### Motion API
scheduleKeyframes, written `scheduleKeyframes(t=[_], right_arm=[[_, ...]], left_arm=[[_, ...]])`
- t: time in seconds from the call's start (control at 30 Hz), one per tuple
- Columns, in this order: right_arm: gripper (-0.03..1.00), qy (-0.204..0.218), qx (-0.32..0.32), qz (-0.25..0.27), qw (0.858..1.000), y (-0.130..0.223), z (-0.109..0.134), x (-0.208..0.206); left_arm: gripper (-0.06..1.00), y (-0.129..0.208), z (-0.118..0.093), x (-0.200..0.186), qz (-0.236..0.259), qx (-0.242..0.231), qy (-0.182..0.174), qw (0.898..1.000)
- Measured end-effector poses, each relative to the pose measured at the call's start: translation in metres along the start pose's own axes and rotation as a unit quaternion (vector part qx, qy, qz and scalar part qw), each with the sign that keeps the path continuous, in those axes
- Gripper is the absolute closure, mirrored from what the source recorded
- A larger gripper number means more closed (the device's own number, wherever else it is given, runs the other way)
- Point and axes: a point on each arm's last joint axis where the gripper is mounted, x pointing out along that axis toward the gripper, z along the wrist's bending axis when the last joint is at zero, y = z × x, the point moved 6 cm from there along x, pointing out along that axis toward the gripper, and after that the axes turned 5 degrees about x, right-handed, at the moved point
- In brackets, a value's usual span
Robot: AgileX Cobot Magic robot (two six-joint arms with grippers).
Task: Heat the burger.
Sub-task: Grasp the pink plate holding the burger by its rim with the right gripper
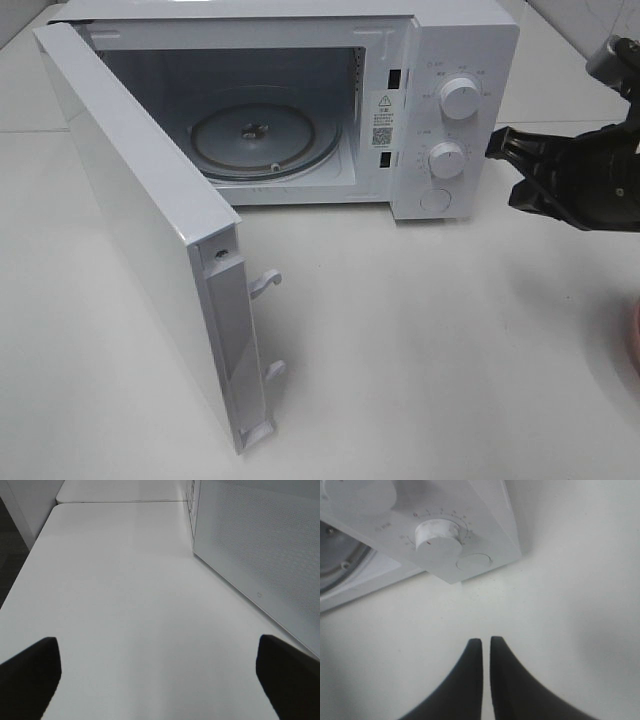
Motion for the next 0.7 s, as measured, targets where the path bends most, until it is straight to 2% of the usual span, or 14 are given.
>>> scheduleKeyframes(t=[0.23,0.37,0.5,0.53,0.57,0.6,0.63,0.67,0.7], right_arm=[[0.93,0.038,-0.061,0.043,0.997,0.005,-0.022,-0.013],[0.91,0.081,-0.106,0.098,0.986,0.012,-0.038,-0.02],[0.87,0.103,-0.116,0.121,0.98,0.012,-0.047,-0.025],[0.8,0.118,-0.122,0.135,0.976,0.011,-0.053,-0.028],[0.8,0.118,-0.122,0.135,0.976,0.011,-0.053,-0.028],[0.75,0.124,-0.123,0.139,0.975,0.011,-0.056,-0.03],[0.63,0.135,-0.123,0.148,0.972,0.011,-0.061,-0.032],[0.63,0.135,-0.123,0.148,0.972,0.011,-0.061,-0.032],[0.55,0.139,-0.125,0.151,0.971,0.011,-0.063,-0.033]], left_arm=[[-0.03,0.0,0.0,0.0,0.0,0.0,0.0,1.0],[-0.03,0.0,0.0,0.0,0.0,0.0,0.0,1.0],[-0.03,0.0,0.0,0.0,0.0,0.0,0.0,1.0],[-0.03,0.0,0.0,0.0,0.0,0.0,0.0,1.0],[-0.03,0.0,0.0,0.0,0.0,0.0,0.0,1.0],[-0.03,0.0,0.0,0.0,0.0,0.0,0.0,1.0],[-0.03,0.0,0.0,0.0,0.0,0.0,0.0,1.0],[-0.03,0.0,0.0,0.0,0.0,0.0,0.0,1.0],[-0.03,0.0,0.0,0.0,0.0,0.0,0.0,1.0]])
